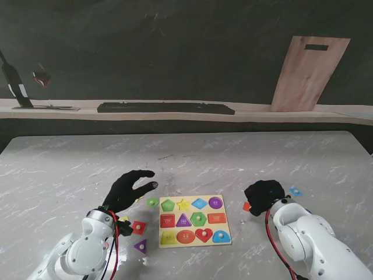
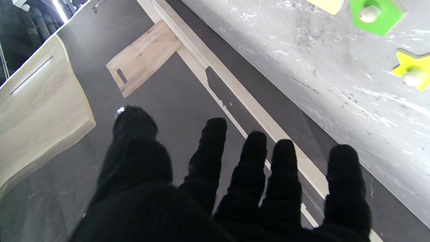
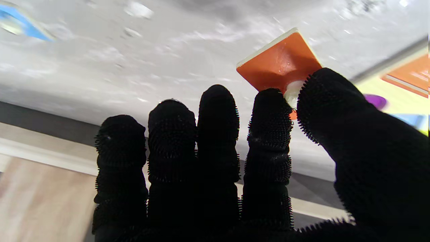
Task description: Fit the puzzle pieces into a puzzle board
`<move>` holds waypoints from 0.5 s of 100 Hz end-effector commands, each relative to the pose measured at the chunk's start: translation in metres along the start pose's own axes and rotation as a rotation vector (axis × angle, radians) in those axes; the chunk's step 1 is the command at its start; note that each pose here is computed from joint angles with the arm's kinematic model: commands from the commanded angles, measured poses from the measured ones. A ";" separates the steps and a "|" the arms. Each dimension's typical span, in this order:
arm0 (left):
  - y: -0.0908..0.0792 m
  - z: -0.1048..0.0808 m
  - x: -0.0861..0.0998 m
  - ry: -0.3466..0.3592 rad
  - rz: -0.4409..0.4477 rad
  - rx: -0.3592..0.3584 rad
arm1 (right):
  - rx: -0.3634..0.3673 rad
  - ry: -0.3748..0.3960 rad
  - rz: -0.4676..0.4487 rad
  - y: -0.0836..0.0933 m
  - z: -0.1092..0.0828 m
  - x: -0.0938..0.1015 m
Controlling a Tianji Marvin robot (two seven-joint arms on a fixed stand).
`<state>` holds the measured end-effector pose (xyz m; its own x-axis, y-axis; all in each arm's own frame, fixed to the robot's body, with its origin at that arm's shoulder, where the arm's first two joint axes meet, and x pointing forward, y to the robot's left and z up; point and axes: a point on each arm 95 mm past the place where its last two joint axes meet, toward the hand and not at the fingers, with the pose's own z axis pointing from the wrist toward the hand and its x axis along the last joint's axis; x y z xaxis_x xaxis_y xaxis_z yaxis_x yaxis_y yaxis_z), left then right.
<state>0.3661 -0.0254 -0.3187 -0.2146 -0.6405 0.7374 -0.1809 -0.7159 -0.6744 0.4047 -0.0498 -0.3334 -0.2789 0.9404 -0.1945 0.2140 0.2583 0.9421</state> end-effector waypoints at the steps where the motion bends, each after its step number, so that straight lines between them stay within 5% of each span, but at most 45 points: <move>1: 0.000 -0.001 0.001 0.002 -0.006 0.004 | -0.016 0.051 0.009 0.003 0.003 0.017; 50: -0.002 -0.003 0.001 0.003 -0.005 0.012 | -0.072 0.282 -0.101 0.007 0.028 0.072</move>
<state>0.3654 -0.0233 -0.3184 -0.2130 -0.6413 0.7371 -0.1722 -0.7179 -0.6745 0.4143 0.0196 -0.3472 -0.5277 0.8196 -0.2231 0.1007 0.3212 0.9416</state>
